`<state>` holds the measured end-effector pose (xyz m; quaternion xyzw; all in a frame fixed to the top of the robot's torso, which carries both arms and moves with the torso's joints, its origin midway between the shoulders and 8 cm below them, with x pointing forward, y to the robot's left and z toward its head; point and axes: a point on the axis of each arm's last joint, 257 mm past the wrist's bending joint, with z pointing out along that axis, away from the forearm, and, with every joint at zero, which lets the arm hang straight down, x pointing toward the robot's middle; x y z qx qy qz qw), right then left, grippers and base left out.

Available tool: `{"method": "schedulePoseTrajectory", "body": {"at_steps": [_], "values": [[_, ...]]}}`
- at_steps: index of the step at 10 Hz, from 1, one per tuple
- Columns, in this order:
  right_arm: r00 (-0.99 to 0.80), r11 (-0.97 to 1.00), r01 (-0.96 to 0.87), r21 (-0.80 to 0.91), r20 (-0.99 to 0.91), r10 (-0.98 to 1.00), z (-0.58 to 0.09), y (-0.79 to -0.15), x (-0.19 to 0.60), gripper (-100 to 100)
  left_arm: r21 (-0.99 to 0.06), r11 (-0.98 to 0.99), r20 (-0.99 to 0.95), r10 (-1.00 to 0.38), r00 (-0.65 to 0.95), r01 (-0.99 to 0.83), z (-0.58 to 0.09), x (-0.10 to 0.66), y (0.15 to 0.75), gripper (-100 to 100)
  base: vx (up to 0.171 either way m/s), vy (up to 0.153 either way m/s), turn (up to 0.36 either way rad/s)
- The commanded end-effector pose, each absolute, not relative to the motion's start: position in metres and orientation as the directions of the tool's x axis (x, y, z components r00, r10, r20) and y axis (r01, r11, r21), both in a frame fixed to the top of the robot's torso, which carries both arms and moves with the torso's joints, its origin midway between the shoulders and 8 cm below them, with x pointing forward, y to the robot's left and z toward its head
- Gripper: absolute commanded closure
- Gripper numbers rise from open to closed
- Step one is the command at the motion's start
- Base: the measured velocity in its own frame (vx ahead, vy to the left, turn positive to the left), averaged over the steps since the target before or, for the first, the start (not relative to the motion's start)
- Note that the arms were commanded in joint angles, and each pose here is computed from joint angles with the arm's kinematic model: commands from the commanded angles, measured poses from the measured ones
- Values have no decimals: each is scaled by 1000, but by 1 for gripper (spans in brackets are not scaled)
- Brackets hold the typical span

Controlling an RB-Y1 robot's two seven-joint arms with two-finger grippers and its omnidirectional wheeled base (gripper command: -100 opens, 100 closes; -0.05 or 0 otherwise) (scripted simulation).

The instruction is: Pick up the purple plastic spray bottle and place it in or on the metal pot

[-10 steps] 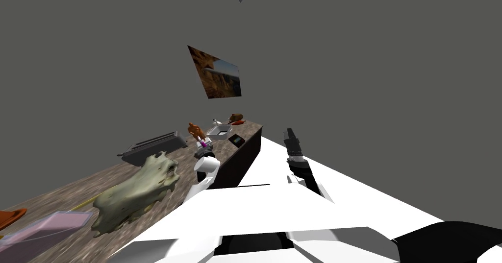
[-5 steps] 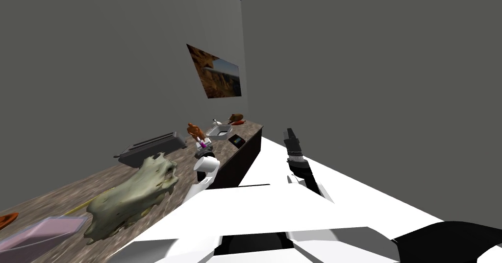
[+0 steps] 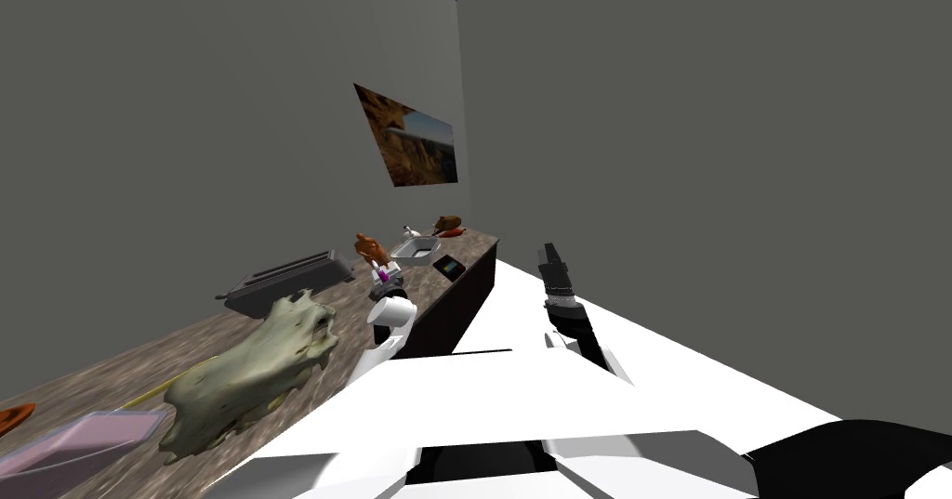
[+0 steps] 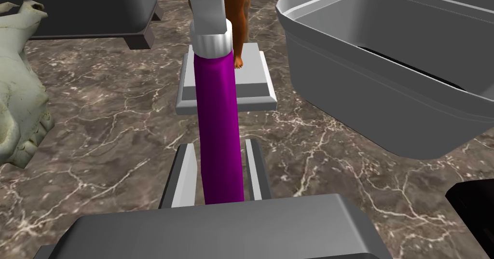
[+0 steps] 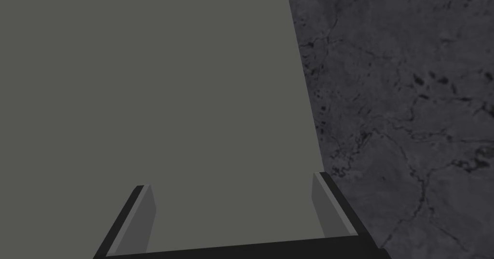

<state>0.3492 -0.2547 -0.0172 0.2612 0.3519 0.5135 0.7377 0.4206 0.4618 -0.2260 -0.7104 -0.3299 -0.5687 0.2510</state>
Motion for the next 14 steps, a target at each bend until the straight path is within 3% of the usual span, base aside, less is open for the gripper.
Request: {"method": "schedulePoseTrajectory", "body": {"at_steps": [1,2,3,14], "values": [[225,336,-574,747,-251,942,-17,-255,349,0,19,-656,974,183,135,754,-226,421,462,100,0,0,0],[225,336,-574,747,-251,942,-17,-255,349,0,19,-656,974,183,135,754,-226,421,462,0,0,0,0],[225,336,-574,747,-251,942,-17,-255,349,0,3,-648,981,150,124,762,-207,426,478,100,-7,-22,0],[225,336,-574,747,-251,942,-17,-255,349,0,-39,-560,999,-19,34,828,-62,443,568,100,23,-37,-24]]}}
